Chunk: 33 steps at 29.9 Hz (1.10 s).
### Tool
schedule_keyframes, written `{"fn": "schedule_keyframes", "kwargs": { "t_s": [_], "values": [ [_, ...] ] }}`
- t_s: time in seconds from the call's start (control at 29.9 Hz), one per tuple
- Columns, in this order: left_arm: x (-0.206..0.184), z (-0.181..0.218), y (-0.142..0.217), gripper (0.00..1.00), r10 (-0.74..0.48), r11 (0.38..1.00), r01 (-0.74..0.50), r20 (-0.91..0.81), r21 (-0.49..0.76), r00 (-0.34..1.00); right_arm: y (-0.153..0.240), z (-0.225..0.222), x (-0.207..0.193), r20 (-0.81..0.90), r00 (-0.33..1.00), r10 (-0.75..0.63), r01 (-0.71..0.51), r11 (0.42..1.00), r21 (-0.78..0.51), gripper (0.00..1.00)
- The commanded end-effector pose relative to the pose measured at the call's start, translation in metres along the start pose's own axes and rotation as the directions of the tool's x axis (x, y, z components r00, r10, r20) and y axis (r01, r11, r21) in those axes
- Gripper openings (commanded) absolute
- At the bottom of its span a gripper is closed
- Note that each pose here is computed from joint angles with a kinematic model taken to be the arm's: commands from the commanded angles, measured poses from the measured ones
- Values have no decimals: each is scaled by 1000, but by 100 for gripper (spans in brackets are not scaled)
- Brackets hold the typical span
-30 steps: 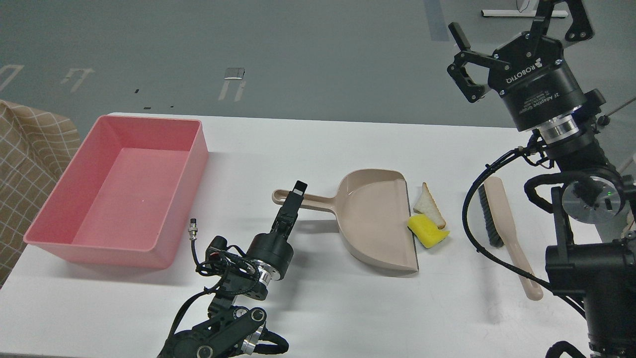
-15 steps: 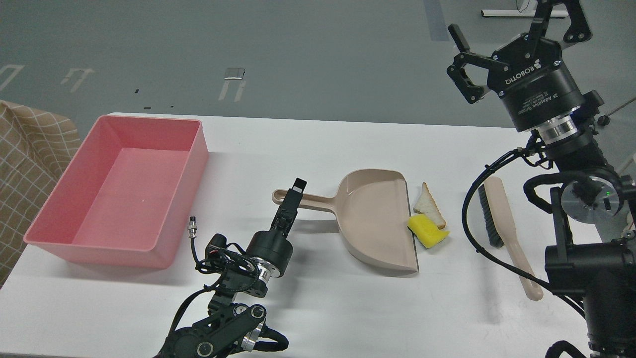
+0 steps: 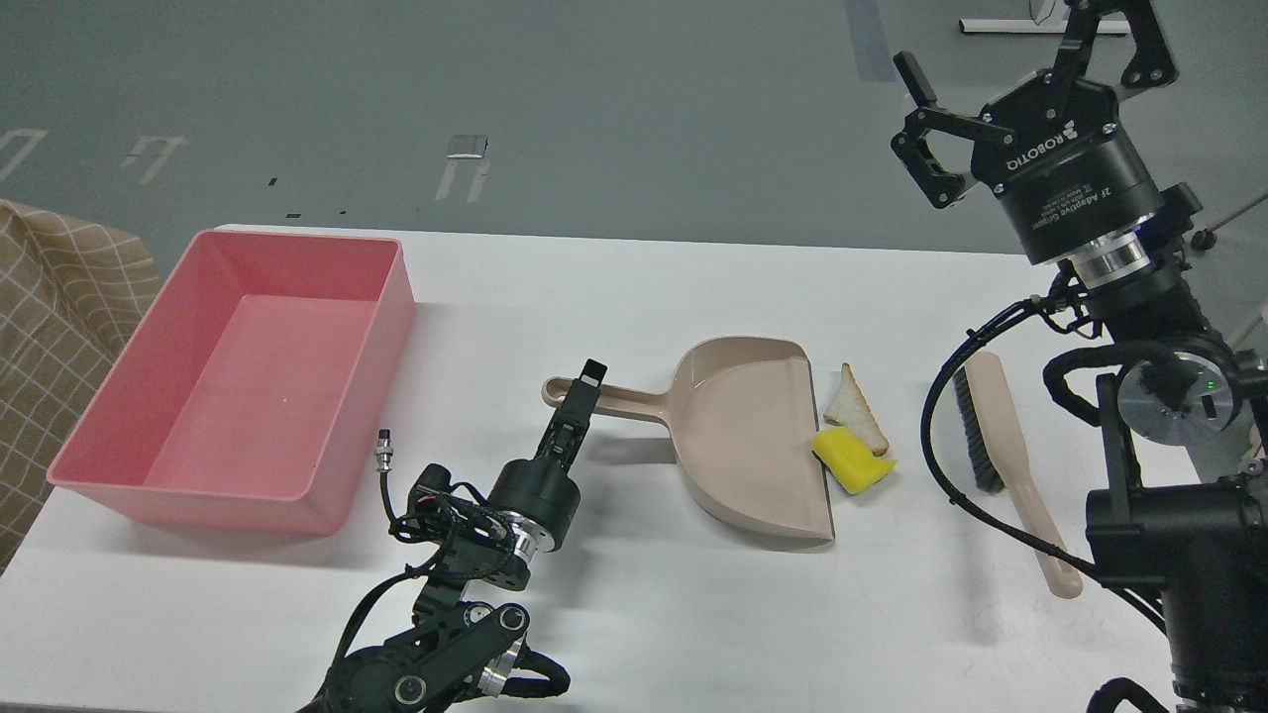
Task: Sweep and dump garbage into bin
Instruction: 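Close the left gripper on the dustpan handle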
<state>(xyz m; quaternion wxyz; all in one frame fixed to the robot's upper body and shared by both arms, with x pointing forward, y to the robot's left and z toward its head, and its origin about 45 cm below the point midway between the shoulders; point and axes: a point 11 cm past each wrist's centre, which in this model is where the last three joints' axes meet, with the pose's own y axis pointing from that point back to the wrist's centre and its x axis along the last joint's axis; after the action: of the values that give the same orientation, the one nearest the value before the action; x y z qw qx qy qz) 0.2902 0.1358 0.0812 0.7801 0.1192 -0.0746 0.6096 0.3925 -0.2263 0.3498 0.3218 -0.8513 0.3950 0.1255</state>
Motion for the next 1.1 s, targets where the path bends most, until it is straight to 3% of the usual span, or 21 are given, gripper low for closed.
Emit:
{"fn": "schedule_keyframes", "kwargs": {
  "t_s": [0.0, 0.57, 1.07],
  "values": [
    [1, -2, 0, 46, 1, 1000, -1, 4, 6, 1000, 0, 0, 0, 0, 1000, 0, 0, 1000, 0, 100],
    [3, -5, 0, 22, 7, 1000, -7, 7, 13, 1000, 0, 0, 0, 0, 1000, 1, -1, 1000, 2, 100],
    [4, -1, -4, 22, 7, 1000, -7, 10, 0, 1000, -6, -6, -5, -15, 1000, -23, 23, 1000, 10, 100]
  ]
}}
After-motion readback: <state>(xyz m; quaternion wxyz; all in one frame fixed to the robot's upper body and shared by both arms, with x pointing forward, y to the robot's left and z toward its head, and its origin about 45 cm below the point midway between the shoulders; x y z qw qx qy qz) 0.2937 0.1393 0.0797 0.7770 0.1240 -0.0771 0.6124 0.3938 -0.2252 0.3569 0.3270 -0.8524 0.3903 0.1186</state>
